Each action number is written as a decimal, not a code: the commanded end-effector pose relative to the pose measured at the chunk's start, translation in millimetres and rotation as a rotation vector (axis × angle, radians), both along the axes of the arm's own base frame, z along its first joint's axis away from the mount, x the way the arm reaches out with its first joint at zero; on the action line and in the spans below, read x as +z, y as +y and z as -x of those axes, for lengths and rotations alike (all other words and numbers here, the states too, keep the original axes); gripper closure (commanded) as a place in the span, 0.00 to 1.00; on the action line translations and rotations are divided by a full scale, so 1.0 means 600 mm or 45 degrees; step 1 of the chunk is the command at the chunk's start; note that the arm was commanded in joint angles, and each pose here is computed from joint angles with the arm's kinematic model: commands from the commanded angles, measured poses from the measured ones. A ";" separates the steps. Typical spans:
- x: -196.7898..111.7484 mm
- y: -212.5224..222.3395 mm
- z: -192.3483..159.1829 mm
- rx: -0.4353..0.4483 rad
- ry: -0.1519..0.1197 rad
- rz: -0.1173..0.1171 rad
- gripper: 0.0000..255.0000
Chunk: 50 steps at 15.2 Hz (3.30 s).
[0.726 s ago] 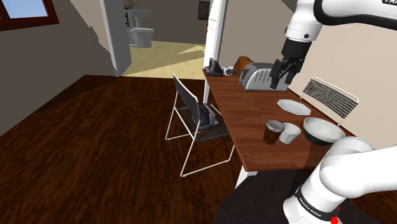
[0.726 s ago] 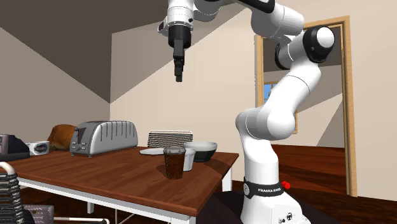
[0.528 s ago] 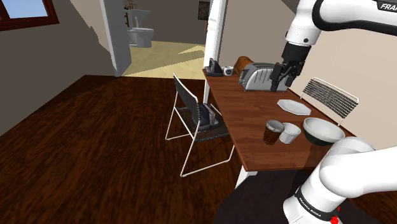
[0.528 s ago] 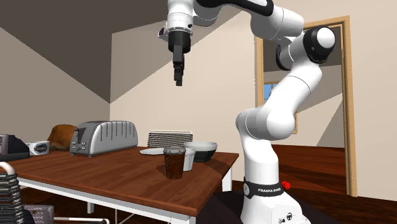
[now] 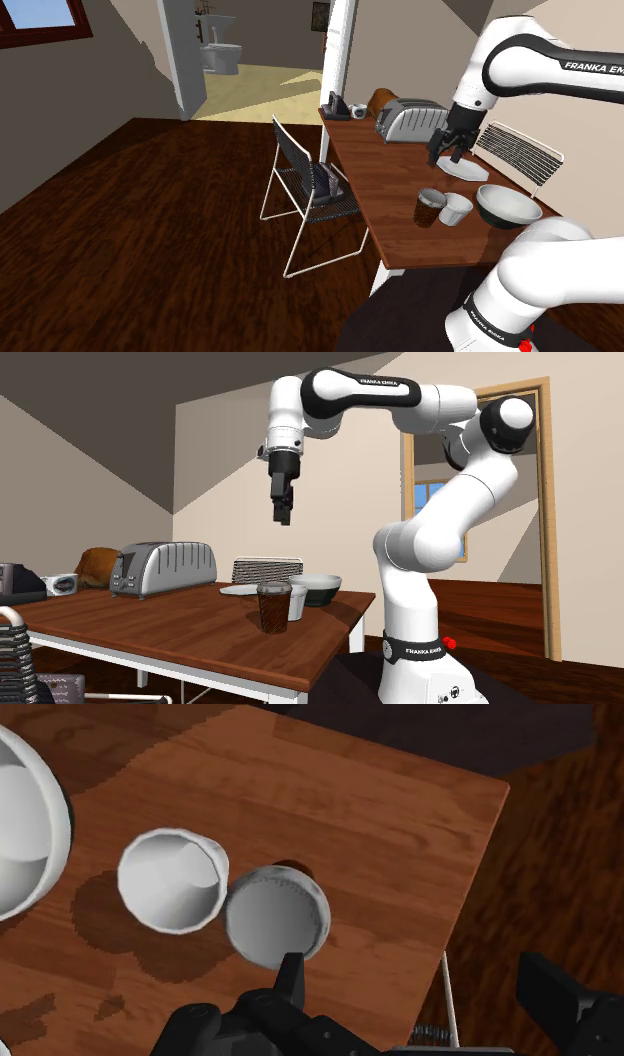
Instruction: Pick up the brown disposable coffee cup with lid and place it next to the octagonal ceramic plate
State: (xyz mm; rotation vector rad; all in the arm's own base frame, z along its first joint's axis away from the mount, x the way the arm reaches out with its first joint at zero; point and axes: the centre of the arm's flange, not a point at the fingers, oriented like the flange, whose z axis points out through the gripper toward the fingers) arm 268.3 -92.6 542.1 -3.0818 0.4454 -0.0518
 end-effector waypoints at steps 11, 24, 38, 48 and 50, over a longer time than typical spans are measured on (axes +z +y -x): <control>-0.224 -0.137 0.050 -0.239 -0.032 -0.107 0.00; -0.290 -0.131 0.045 -0.239 -0.032 -0.107 0.00; -0.273 -0.131 0.045 -0.239 -0.032 -0.107 1.00; -0.185 -0.131 0.045 -0.239 -0.032 -0.107 1.00; -0.167 -0.131 0.045 -0.239 -0.032 -0.107 1.00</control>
